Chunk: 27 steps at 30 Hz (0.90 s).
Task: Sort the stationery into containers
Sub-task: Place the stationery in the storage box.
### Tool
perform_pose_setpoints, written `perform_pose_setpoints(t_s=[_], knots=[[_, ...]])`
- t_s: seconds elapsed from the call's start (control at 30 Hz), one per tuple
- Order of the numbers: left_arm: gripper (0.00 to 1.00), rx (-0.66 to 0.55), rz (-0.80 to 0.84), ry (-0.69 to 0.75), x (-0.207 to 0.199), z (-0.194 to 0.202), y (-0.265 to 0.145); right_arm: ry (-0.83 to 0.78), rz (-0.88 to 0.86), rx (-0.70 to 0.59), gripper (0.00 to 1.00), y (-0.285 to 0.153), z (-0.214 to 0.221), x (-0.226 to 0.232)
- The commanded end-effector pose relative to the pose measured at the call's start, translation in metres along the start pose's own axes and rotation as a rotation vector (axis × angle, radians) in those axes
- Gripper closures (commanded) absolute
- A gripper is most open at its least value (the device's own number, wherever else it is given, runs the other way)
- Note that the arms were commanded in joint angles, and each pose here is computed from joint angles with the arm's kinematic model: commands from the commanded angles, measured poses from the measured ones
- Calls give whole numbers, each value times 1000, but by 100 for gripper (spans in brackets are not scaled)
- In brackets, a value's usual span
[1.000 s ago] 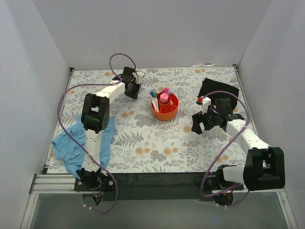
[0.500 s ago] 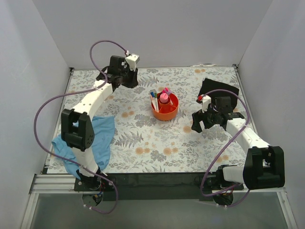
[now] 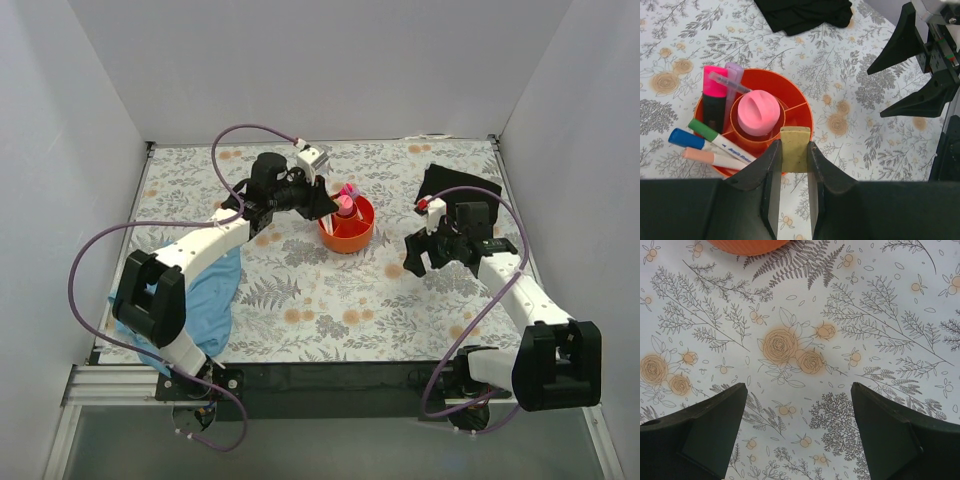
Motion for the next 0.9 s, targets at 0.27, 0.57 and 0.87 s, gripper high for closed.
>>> perform_pose_setpoints(t_s=[0.27, 0.57, 0.87], knots=[[100, -112, 148, -9, -20, -13, 25, -3, 21, -36, 6, -12, 7, -1], [100, -73, 189, -25, -34, 4, 42, 12, 8, -44, 6, -11, 6, -1], [100, -24, 179, -30, -27, 28, 57, 28, 0, -39, 6, -8, 6, -1]])
Point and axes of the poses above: each gripper's point midway between its finger pads, its own y axis out along the fingers, its own x axis along the line the jaws close on, z = x × y, the point moved 4 cm from there along -y, back along the fingers, and after that the axes turned 10 degrees about y, right-handed, at the moved point
